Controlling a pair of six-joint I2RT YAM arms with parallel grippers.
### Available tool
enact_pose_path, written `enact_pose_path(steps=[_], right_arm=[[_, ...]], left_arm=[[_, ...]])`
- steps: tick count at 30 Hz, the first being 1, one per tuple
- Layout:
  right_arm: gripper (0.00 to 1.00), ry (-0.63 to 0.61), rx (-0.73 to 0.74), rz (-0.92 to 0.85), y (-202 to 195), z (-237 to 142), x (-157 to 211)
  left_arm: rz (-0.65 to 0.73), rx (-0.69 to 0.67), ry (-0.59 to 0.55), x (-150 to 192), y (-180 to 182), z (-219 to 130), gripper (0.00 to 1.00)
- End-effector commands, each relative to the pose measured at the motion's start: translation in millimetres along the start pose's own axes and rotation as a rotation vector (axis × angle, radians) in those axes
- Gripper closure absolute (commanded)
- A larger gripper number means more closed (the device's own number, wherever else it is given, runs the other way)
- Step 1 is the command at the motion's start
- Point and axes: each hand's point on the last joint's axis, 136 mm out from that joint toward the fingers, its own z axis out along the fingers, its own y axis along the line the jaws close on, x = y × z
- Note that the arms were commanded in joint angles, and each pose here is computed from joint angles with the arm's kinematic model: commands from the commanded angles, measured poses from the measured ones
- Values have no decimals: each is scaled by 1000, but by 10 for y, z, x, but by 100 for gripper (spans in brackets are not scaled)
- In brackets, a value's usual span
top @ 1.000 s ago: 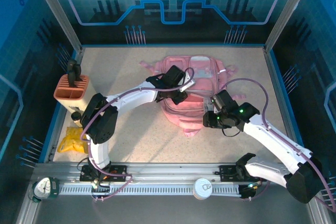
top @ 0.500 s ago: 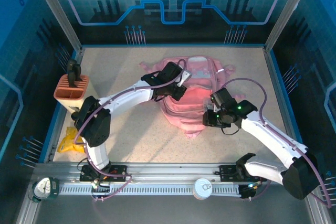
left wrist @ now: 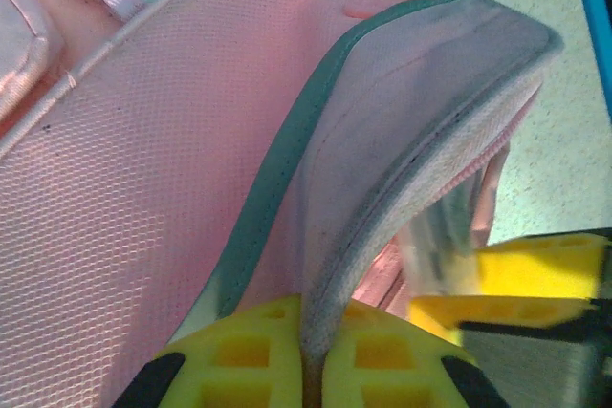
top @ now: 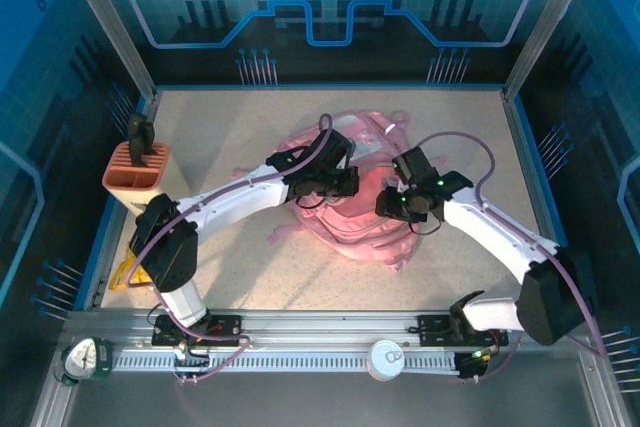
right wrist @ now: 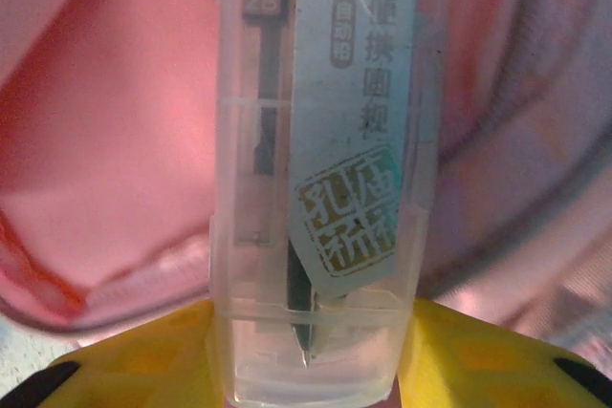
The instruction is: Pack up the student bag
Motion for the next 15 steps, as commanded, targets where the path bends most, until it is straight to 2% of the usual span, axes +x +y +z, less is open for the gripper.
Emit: enact_pose_path(steps=[1, 3, 7, 9, 11, 15], right_arm=[[48, -57, -93, 40, 244, -2, -258], [45, -63, -137, 42, 342, 14, -297], [29, -69, -202, 32, 435, -16, -278], [26, -73, -228, 45, 411, -49, -231], [28, -63, -267, 68, 384, -68, -174], [42, -47, -237, 109, 180, -23, -36]], left_arm=[[-105, 114, -52, -146, -303, -132, 100], [-105, 103, -63, -160, -282, -151, 100], [-105, 81, -86, -165, -218, -218, 100], [-114, 67, -92, -162, -181, -237, 100], [-117, 67, -92, -151, -169, -243, 100], [-119, 87, -77, -138, -217, -236, 100]])
